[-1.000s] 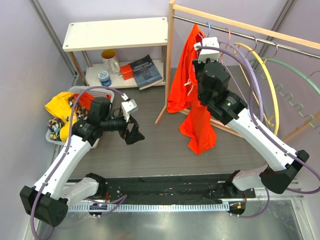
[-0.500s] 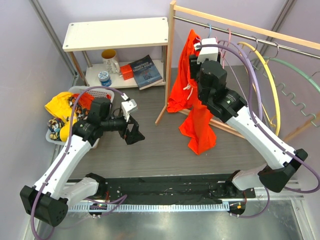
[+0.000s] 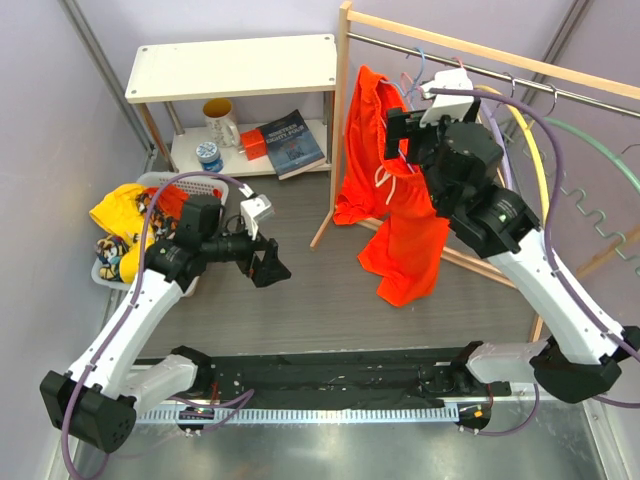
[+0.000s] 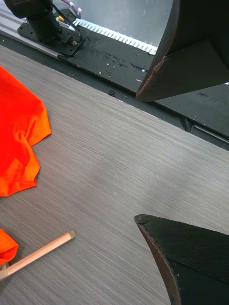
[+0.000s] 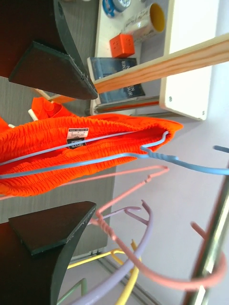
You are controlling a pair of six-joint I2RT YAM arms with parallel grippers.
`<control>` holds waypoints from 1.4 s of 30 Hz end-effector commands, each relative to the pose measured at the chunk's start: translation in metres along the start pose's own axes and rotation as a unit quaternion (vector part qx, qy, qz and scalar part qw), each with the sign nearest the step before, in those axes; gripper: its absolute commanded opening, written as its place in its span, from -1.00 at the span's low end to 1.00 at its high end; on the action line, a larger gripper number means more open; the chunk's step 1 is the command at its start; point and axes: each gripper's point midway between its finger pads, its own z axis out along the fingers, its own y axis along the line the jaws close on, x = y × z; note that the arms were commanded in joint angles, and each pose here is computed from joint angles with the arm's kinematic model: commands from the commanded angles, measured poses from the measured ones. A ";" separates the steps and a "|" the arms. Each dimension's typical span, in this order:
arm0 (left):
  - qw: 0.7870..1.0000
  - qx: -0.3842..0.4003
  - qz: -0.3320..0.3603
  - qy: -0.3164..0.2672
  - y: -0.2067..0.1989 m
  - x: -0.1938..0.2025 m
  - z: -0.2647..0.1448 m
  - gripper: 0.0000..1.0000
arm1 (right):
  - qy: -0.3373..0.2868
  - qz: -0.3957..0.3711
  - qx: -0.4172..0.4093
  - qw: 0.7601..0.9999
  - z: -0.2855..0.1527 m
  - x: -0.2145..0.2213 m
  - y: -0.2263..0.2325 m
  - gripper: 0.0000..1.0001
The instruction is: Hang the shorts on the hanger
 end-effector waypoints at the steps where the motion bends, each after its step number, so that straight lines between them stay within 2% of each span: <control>1: 0.999 -0.018 -0.006 -0.032 -0.002 -0.023 -0.011 1.00 | -0.051 0.024 -0.040 0.998 -0.022 -0.042 -0.004 0.85; 4: 0.999 -0.027 -0.034 -0.033 0.001 -0.027 -0.015 1.00 | -0.052 0.014 -0.087 0.995 -0.036 -0.044 0.003 0.87; 8: 0.995 -0.049 -0.083 -0.018 0.010 -0.033 -0.023 0.99 | -0.029 -0.048 -0.209 0.976 -0.064 -0.026 0.029 0.99; 9: 0.994 -0.058 -0.097 -0.005 0.018 -0.030 -0.021 1.00 | -0.028 -0.068 -0.282 0.956 -0.080 -0.020 0.048 1.00; 10: 0.991 -0.075 -0.112 0.000 0.026 -0.029 -0.024 1.00 | 0.000 -0.093 -0.317 0.944 -0.091 0.001 0.054 0.99; 12: 0.986 -0.073 -0.147 0.017 0.031 -0.028 -0.030 1.00 | 0.006 -0.107 -0.388 0.915 -0.122 0.017 0.063 0.99; 15: 0.979 -0.072 -0.189 0.001 0.041 -0.026 -0.044 0.99 | 0.071 -0.120 -0.420 0.897 -0.140 0.067 0.065 0.99; 19: 0.970 -0.108 -0.217 0.001 0.059 -0.014 -0.053 1.00 | 0.170 -0.149 -0.480 0.848 -0.165 0.150 0.075 0.99; 24: 0.965 -0.142 -0.221 0.024 0.073 0.011 -0.058 0.99 | 0.219 -0.175 -0.489 0.826 -0.173 0.219 0.074 0.99; 25: 0.961 -0.146 -0.230 0.034 0.075 0.020 -0.056 0.99 | 0.239 -0.185 -0.494 0.815 -0.174 0.241 0.075 1.00; 28: 0.958 -0.172 -0.220 0.061 0.083 0.041 -0.058 0.99 | 0.253 -0.195 -0.499 0.806 -0.167 0.268 0.082 0.99; 34: 0.953 -0.202 -0.207 0.090 0.083 0.063 -0.067 1.00 | 0.254 -0.196 -0.523 0.790 -0.150 0.286 0.110 0.99; 42: 0.951 -0.225 -0.196 0.085 0.088 0.055 -0.074 0.99 | 0.263 -0.212 -0.540 0.771 -0.129 0.298 0.139 0.99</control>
